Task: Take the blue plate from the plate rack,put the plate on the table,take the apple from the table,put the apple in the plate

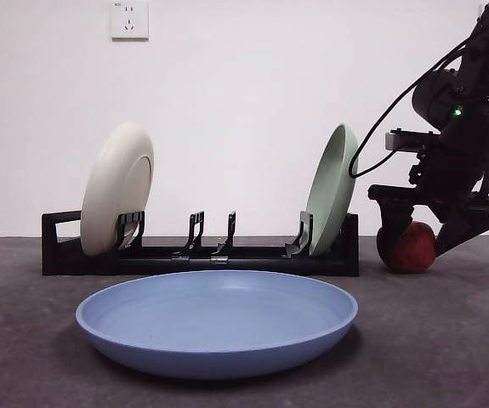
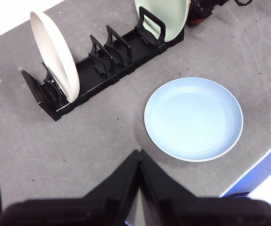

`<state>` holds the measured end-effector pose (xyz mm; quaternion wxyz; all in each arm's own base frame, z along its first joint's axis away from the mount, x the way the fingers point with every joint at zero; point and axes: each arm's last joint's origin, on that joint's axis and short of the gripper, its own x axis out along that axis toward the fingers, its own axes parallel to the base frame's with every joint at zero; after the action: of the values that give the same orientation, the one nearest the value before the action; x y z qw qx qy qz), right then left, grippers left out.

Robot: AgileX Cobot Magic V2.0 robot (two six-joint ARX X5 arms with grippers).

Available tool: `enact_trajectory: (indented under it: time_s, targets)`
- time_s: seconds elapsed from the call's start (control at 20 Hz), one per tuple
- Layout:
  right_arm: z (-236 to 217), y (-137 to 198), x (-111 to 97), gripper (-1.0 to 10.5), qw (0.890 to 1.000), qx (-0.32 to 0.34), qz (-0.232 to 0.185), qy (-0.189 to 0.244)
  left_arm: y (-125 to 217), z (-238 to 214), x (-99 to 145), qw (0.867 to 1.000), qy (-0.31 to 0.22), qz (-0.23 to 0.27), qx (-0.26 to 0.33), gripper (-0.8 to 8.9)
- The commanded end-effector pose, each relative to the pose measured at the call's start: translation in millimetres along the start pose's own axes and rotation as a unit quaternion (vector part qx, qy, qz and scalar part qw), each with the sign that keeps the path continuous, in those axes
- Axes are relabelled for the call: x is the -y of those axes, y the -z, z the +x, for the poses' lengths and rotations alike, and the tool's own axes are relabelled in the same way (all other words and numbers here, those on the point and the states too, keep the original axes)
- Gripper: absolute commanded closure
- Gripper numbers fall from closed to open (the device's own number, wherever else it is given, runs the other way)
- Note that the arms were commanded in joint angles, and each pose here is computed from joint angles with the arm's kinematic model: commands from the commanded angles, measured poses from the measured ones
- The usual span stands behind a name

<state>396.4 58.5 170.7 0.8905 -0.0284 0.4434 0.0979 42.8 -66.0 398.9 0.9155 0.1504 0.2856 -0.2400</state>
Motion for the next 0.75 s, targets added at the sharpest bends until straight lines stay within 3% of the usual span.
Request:
enact_trajectory:
  time_s: [0.05,0.2,0.45,0.75]
  targets:
    - [-3.1,-0.1,-0.6,9.5,1.0,-0.003,0.01,0.011,1.4,2.0,0.7,1.0,-0.002,-0.002,-0.002,8.22]
    - [-38.8,-4.7,-2.0,9.5,1.0,-0.011,0.01,0.019,1.7,1.7,0.7,1.0,0.002,0.0,-0.003,8.22]
    - [-137.7,8.4,-17.1,9.5,0.997,-0.067,0.03,0.01,1.7,1.7,0.7,1.0,0.001,0.013,-0.003,8.22]
    - [-219.9,29.8,-76.1,9.5,0.997,-0.034,-0.026,-0.058,1.7,1.7,0.7,1.0,0.001,0.023,-0.003,8.22]
